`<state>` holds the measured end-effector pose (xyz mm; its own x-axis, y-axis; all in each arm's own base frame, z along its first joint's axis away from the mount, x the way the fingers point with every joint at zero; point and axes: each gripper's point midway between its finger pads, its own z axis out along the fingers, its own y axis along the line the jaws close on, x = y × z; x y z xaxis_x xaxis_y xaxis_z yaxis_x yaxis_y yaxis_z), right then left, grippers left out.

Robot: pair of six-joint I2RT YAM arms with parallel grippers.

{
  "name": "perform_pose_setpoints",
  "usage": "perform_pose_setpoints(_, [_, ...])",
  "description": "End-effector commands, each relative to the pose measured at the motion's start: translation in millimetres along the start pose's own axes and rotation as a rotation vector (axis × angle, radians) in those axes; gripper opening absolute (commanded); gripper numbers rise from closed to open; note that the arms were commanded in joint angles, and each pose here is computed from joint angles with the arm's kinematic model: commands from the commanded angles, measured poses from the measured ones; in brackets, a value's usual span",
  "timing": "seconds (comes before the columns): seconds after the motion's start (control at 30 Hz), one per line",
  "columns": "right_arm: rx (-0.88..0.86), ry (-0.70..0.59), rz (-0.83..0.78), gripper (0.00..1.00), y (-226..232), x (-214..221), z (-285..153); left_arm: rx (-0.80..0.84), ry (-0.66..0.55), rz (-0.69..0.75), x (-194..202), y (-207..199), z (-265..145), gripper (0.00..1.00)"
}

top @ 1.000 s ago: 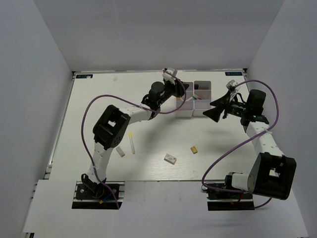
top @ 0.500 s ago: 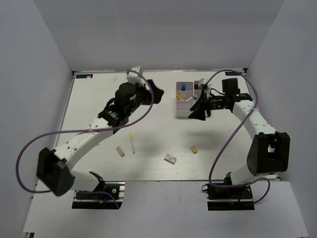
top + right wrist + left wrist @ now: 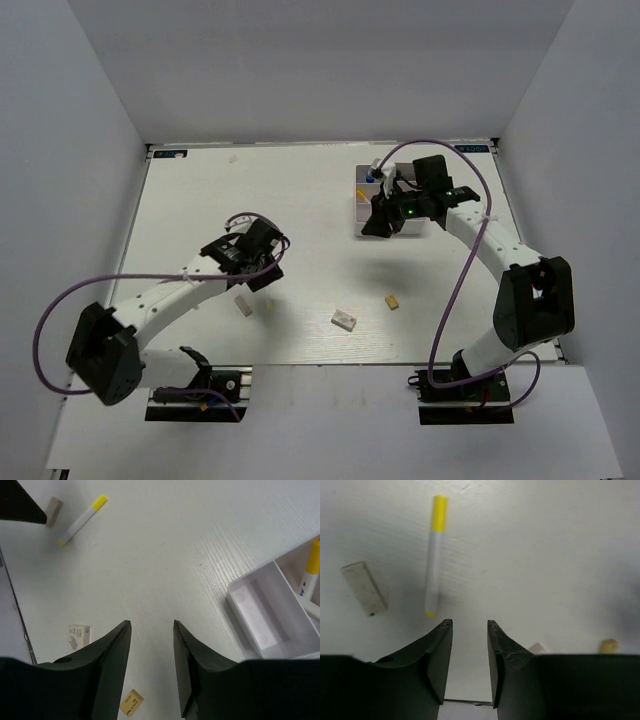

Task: Sort the stationery into containers
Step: Pick up the pen from the center of the board.

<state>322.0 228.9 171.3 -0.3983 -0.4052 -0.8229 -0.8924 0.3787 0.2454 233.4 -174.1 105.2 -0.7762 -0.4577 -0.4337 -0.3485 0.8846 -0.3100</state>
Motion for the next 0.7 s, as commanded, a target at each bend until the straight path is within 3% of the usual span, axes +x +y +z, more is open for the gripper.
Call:
perform_pose_setpoints(0.0, [0.081, -0.014, -0.016, 0.47, -11.2, -9.3, -4.4, -0.187, 0.068, -0.029, 14.7, 25.3, 9.5, 0.46])
perform_pose_setpoints(0.17, [0.095, -0.008, -0.002, 0.48, -7.2, 1.4, -10.1, -0.223, 0.06, -0.033, 14.7, 32.2, 34.2, 0.5])
perform_pose_setpoints(0.4, [0.126, 0.037, 0.011, 0.5, -2.8, 30.8, -16.3, -0.281, 0.004, 0.076, -9.9, 24.5, 46.5, 0.66])
perform_pose_setpoints(0.67, [0.145, 0.032, 0.024, 0.51, -3.1, 32.0, -22.6, -0.32, 0.07, 0.119, -12.9, 39.6, 75.0, 0.6])
